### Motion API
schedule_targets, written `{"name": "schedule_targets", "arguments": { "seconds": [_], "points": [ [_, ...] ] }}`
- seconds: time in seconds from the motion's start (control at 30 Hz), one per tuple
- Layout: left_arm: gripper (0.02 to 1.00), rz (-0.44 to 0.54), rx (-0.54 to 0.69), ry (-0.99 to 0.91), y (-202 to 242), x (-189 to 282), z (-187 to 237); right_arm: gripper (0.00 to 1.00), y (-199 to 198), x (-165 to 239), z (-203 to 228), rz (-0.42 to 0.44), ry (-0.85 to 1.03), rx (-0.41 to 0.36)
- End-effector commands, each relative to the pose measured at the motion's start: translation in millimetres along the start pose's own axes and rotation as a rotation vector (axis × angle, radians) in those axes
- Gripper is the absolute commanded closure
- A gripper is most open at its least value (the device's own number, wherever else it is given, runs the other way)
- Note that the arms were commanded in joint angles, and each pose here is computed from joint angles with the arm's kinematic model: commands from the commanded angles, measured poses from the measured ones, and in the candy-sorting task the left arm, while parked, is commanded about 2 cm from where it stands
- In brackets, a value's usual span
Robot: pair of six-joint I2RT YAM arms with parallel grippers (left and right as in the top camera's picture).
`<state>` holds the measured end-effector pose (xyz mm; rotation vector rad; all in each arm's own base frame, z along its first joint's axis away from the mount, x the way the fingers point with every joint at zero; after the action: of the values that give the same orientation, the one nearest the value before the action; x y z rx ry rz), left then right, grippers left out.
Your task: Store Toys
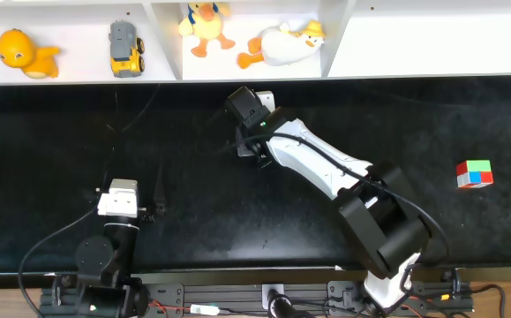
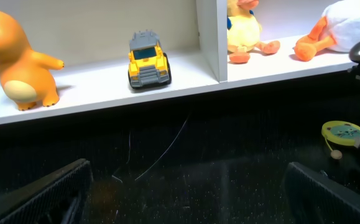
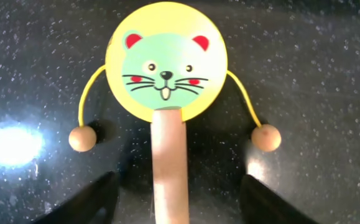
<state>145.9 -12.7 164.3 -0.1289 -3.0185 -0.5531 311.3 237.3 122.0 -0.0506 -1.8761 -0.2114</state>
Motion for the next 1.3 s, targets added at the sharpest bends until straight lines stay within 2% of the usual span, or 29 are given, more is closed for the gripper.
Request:
{"name": "schedule_targets", "arguments": {
  "seconds": [0.03,0.23,0.33,0.4,0.43,0.63,0.87,0.93,1.0,1.17,1.27,1.3],
  "points": [
    [0.023,0.001,-0.014,-0.008,0,0,0,0.588,9,1,1,-0.018,-0.001,0.009],
    [0.023,0.001,-0.014,-0.008,0,0,0,0.833,9,1,1,-0.019,0.000,0.008],
    [0.020,0.001,-0.014,-0.008,0,0,0,0.858,9,7,0,-0.031,-0.007,0.006],
    [0.020,0.001,-0.014,-0.008,0,0,0,0.820,8,17,-3,-0.042,-0.029,0.001],
    [0.020,0.001,-0.014,-0.008,0,0,0,0.853,4,23,-5,-0.039,-0.051,-0.007],
    [0.023,0.001,-0.014,-0.008,0,0,0,0.958,-54,60,0,-0.008,-0.131,-0.080],
    [0.023,0.001,-0.014,-0.008,0,0,0,0.932,-126,103,11,-0.018,-0.239,-0.169],
    [0.020,0.001,-0.014,-0.008,0,0,0,0.901,-159,120,8,0.012,-0.281,-0.228],
    [0.023,0.001,-0.014,-0.008,0,0,0,0.908,-178,128,0,0.025,-0.309,-0.248],
    [0.020,0.001,-0.014,-0.008,0,0,0,0.928,-211,140,-22,0.068,-0.348,-0.247],
    [0.023,0.001,-0.014,-0.008,0,0,0,0.925,-221,143,-38,0.100,-0.358,-0.205],
    [0.023,0.001,-0.014,-0.008,0,0,0,0.921,-222,142,-52,0.115,-0.355,-0.169]
  ]
}}
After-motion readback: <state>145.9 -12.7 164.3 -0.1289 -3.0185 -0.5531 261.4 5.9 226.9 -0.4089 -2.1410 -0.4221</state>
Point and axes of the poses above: each gripper's point midway between its finger pads, its own x axis back along the fingers, its own y axis along the line the jaws close on, z = x × y, the point moved 10 cm from there along x, back along the fingers, and after that the axes turned 14 degrees about -x, right-handed, at the moved point
